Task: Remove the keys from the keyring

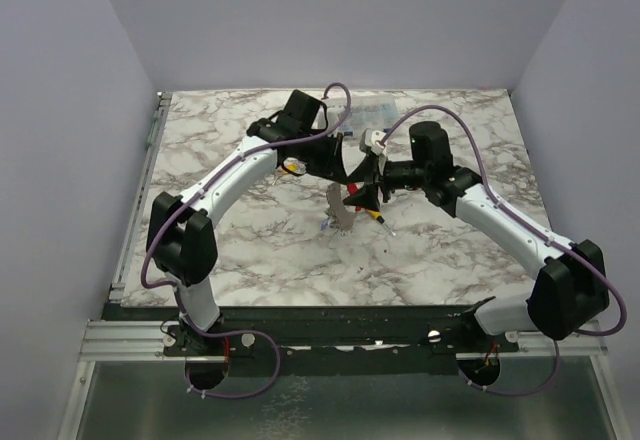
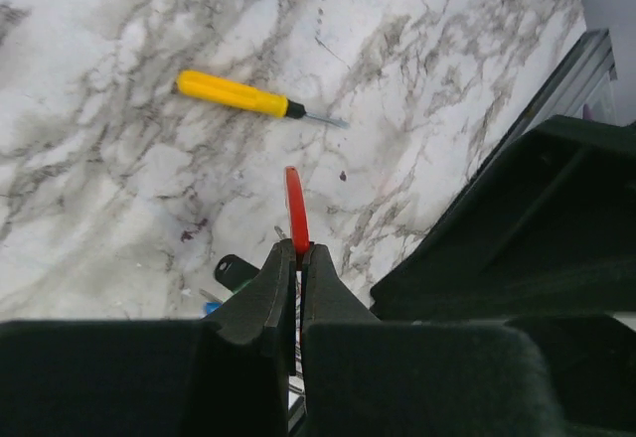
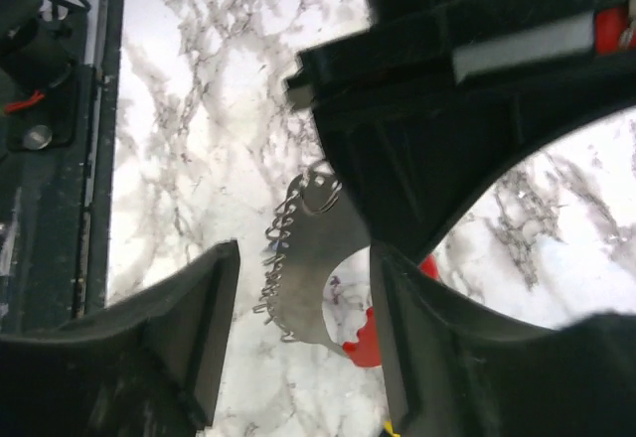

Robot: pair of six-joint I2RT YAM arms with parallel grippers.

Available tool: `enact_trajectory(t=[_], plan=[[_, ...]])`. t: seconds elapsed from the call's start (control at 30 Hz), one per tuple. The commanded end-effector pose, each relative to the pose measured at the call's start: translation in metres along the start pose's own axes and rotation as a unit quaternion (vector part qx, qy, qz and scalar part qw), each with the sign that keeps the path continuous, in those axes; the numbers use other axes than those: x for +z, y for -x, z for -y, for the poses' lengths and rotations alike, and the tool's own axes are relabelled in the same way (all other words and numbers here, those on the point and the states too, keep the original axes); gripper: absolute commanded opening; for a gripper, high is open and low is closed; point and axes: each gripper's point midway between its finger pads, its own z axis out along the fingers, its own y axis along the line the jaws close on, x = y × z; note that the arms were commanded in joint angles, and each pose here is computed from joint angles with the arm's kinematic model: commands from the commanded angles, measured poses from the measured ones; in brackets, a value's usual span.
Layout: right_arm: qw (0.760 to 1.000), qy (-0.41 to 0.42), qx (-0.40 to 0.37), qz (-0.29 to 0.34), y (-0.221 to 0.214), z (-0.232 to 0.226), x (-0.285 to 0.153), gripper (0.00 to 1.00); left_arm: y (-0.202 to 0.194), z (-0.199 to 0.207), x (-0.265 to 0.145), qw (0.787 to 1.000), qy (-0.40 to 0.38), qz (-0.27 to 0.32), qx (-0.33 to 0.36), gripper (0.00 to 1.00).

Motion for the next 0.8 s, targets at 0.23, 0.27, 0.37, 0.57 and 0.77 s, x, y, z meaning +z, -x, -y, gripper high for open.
enact_trajectory(t=[0.23, 0.27, 0.37, 0.57, 0.77], plan=[[0.994, -0.108, 0.006, 0.033, 0.046, 0.017, -0.034, 1.00, 0.085, -0.053, -0.059, 0.977, -0.017, 0.203, -0.066, 0.00], [0.992, -0.118, 0.009, 0.035, 0.048, 0.018, -0.037, 1.00, 0.089, -0.057, -0.059, 0.974, -0.012, 0.216, -0.071, 0.00], [0.989, -0.143, 0.020, 0.038, 0.050, 0.024, -0.046, 1.00, 0.104, -0.063, -0.058, 0.962, -0.011, 0.260, -0.087, 0.00], [0.980, -0.188, 0.049, 0.040, 0.049, 0.039, -0.064, 1.00, 0.130, -0.076, -0.054, 0.933, -0.024, 0.343, -0.102, 0.00], [0.976, -0.206, 0.064, 0.036, 0.046, 0.045, -0.075, 1.00, 0.142, -0.076, -0.022, 0.927, -0.054, 0.354, -0.113, 0.00]])
